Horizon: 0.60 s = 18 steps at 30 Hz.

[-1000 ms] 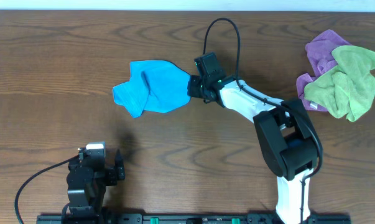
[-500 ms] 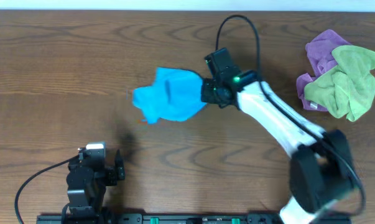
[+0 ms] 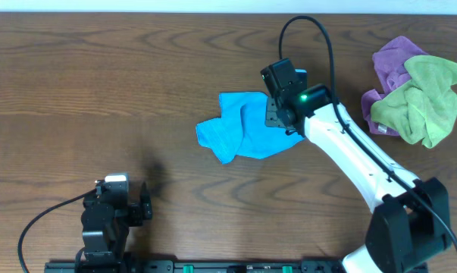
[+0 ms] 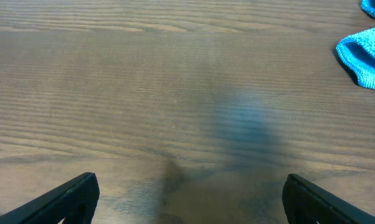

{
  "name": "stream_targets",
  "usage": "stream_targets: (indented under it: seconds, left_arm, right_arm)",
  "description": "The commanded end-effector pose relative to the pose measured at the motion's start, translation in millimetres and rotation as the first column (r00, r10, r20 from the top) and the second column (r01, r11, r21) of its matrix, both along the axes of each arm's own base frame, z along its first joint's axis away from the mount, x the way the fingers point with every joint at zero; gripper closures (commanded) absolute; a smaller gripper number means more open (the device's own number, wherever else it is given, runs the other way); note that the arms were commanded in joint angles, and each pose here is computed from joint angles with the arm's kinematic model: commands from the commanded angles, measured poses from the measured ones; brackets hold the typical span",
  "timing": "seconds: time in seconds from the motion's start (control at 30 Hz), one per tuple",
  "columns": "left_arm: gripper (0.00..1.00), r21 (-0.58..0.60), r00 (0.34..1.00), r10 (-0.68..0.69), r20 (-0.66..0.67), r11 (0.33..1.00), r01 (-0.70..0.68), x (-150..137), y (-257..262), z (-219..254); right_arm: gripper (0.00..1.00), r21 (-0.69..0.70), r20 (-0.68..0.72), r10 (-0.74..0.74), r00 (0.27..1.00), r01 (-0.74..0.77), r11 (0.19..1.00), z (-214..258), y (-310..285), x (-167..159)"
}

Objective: Fold the cloth
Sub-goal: 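Lower the blue cloth onto the table center with the right gripper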

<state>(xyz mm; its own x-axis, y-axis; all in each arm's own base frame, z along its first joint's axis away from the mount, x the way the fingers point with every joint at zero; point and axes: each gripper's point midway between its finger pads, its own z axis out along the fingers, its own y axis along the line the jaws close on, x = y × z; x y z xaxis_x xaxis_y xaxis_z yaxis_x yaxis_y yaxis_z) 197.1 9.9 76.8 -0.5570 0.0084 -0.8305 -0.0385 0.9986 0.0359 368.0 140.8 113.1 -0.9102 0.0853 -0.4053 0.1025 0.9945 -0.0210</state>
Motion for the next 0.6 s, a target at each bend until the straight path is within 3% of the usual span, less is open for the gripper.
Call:
stream_targets:
  seconds: [0.0,0.3,0.57]
  left_arm:
    - [0.05,0.007,1.000,0.013,0.002,1.000,-0.013,0,2,-1]
    - [0.05,0.007,1.000,0.013,0.002,1.000,-0.013,0,2,-1]
    - [0.05,0.007,1.000,0.013,0.002,1.000,-0.013,0,2,-1]
  right_arm:
    - [0.45,0.040,-0.025,0.158,0.987,-0.157,0.987,-1,24,-7]
    - [0.34,0.319,-0.135,0.366,0.921,-0.310,0.896,-41,90,-26]
    - [0.38,0.424,-0.237,0.448,0.862,-0.323,0.846,-93,113,-40]
